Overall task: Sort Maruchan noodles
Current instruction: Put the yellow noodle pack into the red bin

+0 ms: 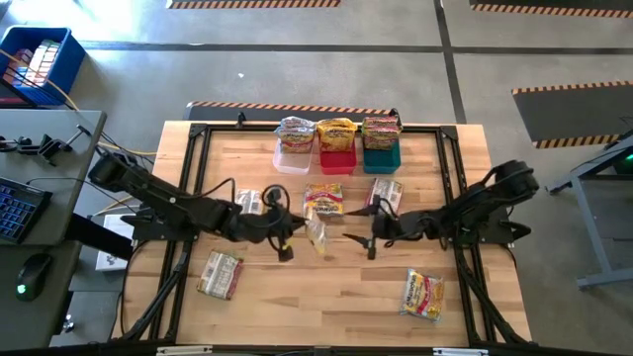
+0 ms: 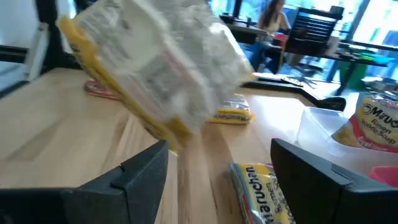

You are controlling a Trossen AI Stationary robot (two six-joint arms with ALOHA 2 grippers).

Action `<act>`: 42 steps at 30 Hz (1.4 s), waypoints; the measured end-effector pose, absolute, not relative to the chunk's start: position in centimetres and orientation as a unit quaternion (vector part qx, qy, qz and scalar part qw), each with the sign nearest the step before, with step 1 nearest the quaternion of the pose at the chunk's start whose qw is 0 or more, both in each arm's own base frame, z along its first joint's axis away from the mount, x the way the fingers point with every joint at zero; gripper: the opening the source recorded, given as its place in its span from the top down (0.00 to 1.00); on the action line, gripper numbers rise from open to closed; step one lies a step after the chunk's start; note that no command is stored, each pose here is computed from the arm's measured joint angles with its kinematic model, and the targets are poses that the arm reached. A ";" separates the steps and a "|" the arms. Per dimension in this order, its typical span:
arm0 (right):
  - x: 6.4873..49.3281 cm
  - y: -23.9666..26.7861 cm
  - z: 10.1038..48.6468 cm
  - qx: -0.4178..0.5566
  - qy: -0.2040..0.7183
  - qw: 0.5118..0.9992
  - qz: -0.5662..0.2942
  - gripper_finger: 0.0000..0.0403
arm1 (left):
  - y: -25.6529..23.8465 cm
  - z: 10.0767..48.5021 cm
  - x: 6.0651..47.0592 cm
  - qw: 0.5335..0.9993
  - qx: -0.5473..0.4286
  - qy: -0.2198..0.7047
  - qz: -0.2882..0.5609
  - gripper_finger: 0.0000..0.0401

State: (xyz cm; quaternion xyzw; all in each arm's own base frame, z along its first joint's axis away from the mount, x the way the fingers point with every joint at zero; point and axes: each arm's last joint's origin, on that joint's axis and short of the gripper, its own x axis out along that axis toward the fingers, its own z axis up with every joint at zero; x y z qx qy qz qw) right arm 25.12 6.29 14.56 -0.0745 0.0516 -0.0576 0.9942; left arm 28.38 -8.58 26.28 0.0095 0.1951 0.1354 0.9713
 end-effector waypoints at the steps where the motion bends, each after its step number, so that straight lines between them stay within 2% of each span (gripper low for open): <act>1: 25.6 6.6 14.6 -0.079 0.052 0.993 -0.064 0.33 | -8.2 26.3 28.5 0.970 0.004 0.195 0.142 1.00; 5: 27.7 8.0 15.0 -0.103 0.047 0.990 -0.086 0.33 | -6.7 26.3 28.9 0.966 -0.010 0.193 0.170 1.00; 14: 30.5 9.5 17.1 -0.111 0.034 0.972 -0.204 0.33 | -3.4 26.7 29.7 0.960 -0.018 0.171 0.219 1.00; 17: 31.1 9.4 17.9 -0.122 0.034 0.960 -0.249 0.33 | -3.1 27.0 29.9 0.966 -0.023 0.158 0.205 1.00; 27: 32.9 7.3 19.0 -0.119 0.040 0.956 -0.267 0.34 | -3.4 27.4 30.1 0.974 -0.020 0.144 0.173 1.00; 31: 33.2 6.8 18.9 -0.104 0.036 0.963 -0.247 0.42 | -3.4 27.4 30.1 0.975 -0.015 0.145 0.167 1.00; 39: 33.2 6.8 18.9 -0.108 0.035 0.967 -0.230 0.70 | -3.8 27.8 30.0 0.977 0.021 0.141 0.156 0.94; 42: 33.3 6.8 19.0 -0.111 0.033 0.967 -0.228 0.77 | -4.5 28.7 29.1 0.980 0.049 0.133 0.136 0.90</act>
